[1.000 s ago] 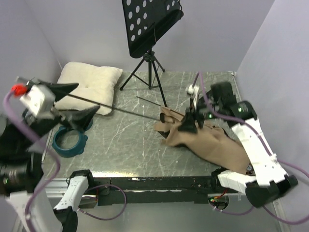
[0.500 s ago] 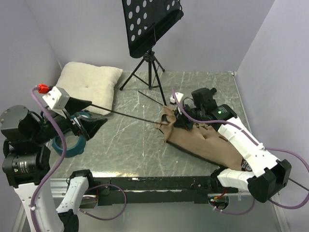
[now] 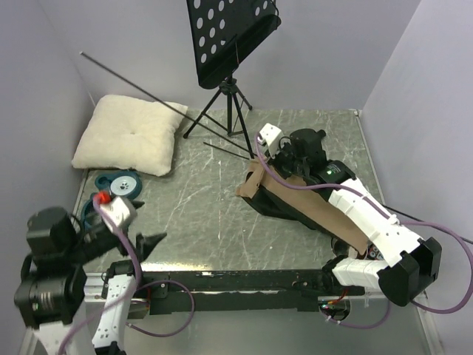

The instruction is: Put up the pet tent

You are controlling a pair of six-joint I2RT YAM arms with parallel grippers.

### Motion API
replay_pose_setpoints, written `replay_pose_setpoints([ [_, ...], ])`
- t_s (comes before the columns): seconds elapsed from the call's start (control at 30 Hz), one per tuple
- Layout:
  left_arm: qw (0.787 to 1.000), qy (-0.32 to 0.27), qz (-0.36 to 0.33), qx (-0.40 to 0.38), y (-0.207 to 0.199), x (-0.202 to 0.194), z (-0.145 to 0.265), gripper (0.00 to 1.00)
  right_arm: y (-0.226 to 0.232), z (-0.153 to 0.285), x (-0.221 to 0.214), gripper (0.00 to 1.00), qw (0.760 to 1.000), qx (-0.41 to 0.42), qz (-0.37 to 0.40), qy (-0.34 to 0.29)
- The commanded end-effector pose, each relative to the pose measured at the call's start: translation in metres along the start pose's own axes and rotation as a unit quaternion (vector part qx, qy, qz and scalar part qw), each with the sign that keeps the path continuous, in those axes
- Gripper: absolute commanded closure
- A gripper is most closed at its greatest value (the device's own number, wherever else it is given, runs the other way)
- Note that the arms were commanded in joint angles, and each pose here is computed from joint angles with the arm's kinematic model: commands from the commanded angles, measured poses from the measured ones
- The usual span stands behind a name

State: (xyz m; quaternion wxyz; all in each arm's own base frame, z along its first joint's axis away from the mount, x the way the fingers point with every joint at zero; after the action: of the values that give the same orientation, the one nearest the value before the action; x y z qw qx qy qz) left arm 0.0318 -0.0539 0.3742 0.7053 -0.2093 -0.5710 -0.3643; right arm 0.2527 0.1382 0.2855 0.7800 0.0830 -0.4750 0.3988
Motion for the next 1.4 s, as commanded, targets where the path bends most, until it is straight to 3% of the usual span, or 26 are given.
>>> replay_pose_setpoints([
  [0.0,0.990,-0.030,-0.137,-0.030,-0.022,0.008,0.018,0.00,-0.011,0.005,0.013,1.00,0.998,-0.048,0.013,-0.029],
  [0.1,0.983,-0.042,-0.180,-0.019,-0.006,0.046,0.020,0.00,0.006,0.012,0.014,1.00,0.999,-0.004,0.034,-0.022],
  [0.27,0.977,-0.077,-0.198,0.011,0.029,0.135,0.028,0.00,0.052,0.020,-0.012,1.00,0.990,0.108,0.087,0.013],
  [0.33,0.981,-0.073,-0.180,0.012,0.043,0.143,0.022,0.00,0.066,0.022,-0.025,1.00,0.984,0.146,0.094,0.031],
  [0.4,0.985,-0.045,-0.165,0.008,0.058,0.126,0.009,0.00,0.083,0.026,-0.037,1.00,0.970,0.211,0.114,0.048],
  [0.5,0.990,0.003,-0.142,0.013,0.069,0.083,-0.006,0.00,0.105,0.040,-0.046,0.05,0.941,0.304,0.127,0.076],
  [0.53,0.992,0.020,-0.123,0.016,0.074,0.065,-0.014,0.00,0.107,0.048,-0.041,0.00,0.936,0.323,0.116,0.077],
  [0.63,0.993,0.043,-0.106,0.013,0.077,0.037,-0.023,0.00,0.101,0.067,-0.025,0.00,0.933,0.340,0.090,0.080],
  [0.73,0.994,0.063,-0.087,-0.002,0.080,0.015,-0.032,0.00,0.074,0.078,-0.014,0.00,0.948,0.314,0.028,0.054],
  [0.8,0.993,0.084,-0.077,-0.016,0.082,-0.004,-0.038,0.00,0.049,0.079,-0.019,0.00,0.956,0.290,-0.017,0.051],
  [0.93,0.989,0.115,-0.073,-0.057,0.081,-0.032,-0.045,0.00,0.007,0.061,-0.047,0.00,0.964,0.227,-0.094,0.102],
  [1.07,0.983,0.136,-0.048,-0.111,0.073,-0.053,-0.055,0.00,-0.008,0.038,-0.080,0.01,0.956,0.196,-0.128,0.175],
  [1.23,0.971,0.146,-0.042,-0.184,0.052,-0.062,-0.066,0.00,-0.010,0.023,-0.091,0.03,0.940,0.195,-0.196,0.198],
  [1.37,0.947,0.212,-0.037,-0.238,0.046,-0.088,-0.081,0.03,-0.010,0.019,-0.099,0.04,0.938,0.183,-0.200,0.216],
])
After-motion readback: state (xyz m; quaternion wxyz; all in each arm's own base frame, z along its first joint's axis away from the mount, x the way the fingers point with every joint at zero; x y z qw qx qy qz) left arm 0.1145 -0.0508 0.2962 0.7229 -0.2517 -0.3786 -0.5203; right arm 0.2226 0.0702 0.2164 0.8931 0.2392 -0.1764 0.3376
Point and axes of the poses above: each gripper's point midway between its finger pads, its own z axis back along the fingers, its own y axis along the line the jaws close on, x = y × z, the point moved 9 cm from there along z, back along the fingers, and after that the axes turned 4 degrees about -z, right-handed, at the moved point
